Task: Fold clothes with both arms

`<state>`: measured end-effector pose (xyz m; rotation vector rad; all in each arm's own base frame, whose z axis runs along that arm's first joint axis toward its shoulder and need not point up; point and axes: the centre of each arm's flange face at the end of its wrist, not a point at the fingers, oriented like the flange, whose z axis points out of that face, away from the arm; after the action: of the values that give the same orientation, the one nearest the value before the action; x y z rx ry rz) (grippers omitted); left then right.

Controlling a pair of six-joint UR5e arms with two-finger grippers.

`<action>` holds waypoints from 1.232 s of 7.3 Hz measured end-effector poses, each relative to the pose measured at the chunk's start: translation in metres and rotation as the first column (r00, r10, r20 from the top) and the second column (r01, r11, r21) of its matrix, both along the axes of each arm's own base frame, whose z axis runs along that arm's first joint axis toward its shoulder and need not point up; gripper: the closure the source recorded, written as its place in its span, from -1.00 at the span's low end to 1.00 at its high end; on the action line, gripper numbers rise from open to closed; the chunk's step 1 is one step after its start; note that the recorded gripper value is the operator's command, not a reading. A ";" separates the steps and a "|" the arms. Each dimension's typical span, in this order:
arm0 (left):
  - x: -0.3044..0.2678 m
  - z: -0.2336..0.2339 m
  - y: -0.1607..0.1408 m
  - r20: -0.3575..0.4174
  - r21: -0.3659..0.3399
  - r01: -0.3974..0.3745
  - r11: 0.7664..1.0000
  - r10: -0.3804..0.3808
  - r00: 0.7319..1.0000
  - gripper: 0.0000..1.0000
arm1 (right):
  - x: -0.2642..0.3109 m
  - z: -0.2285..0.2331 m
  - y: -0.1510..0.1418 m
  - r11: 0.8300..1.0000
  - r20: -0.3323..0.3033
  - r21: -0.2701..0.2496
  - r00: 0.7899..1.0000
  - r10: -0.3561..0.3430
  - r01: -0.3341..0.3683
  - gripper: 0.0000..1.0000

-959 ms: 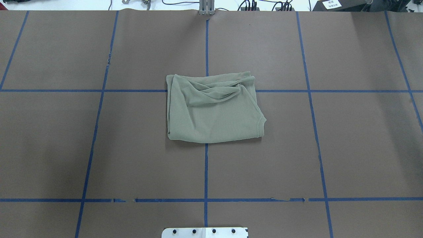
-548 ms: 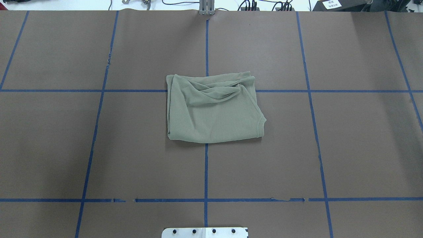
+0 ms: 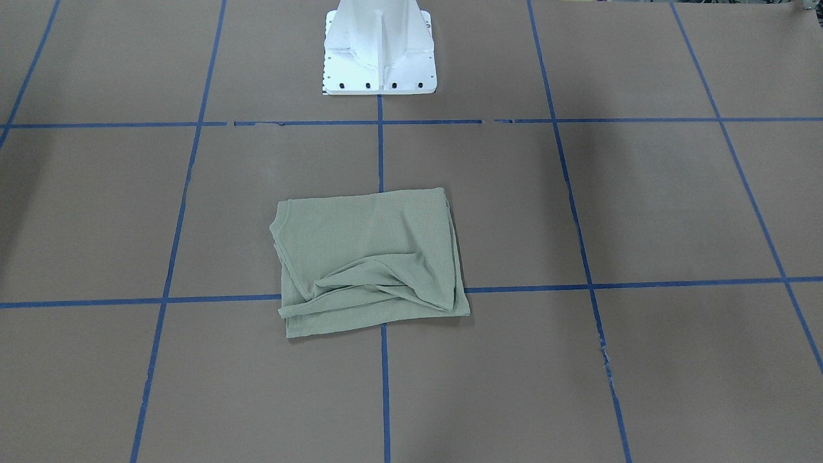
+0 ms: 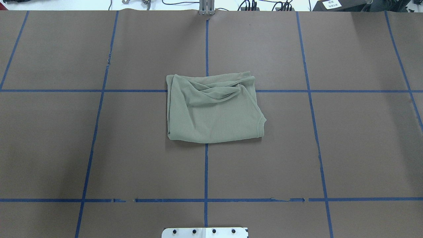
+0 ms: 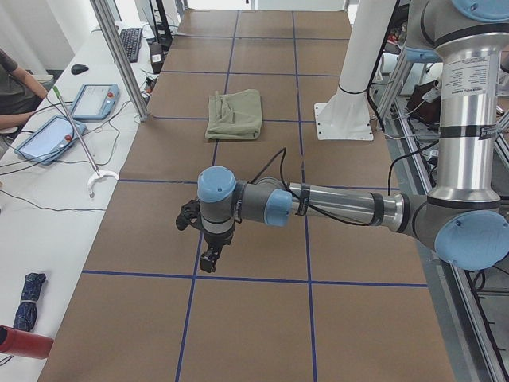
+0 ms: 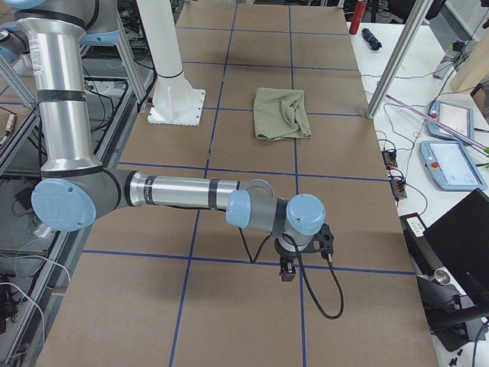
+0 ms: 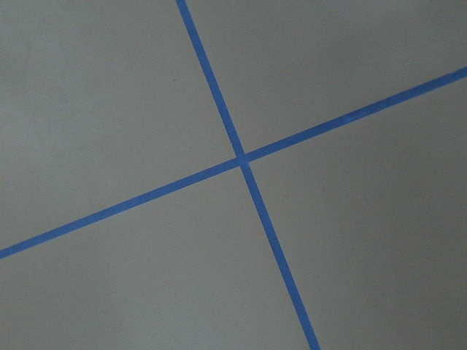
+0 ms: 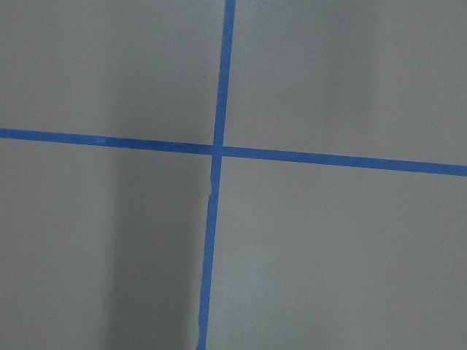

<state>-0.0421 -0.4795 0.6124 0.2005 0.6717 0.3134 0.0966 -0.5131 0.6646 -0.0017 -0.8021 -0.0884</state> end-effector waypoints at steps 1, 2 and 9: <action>0.000 0.001 -0.001 0.000 -0.004 0.001 1.000 -0.001 1.000 -1.00 | 0.002 -0.003 -0.001 1.000 -0.036 0.012 0.999 -0.007 0.008 -1.00; 0.000 0.002 -0.001 0.000 -0.007 0.004 1.000 -0.004 1.000 -1.00 | 0.005 -0.003 -0.001 1.000 -0.092 0.018 0.996 -0.014 0.016 -1.00; 0.000 0.000 0.000 -0.003 -0.009 0.014 1.000 -0.014 1.000 -1.00 | -0.032 -0.027 0.029 0.996 -0.057 -0.060 0.996 0.065 -0.068 -1.00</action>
<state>-0.0419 -0.4799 0.6128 0.1968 0.6747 0.2966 0.0649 -0.4843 0.6375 -0.0356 -0.7489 -0.0006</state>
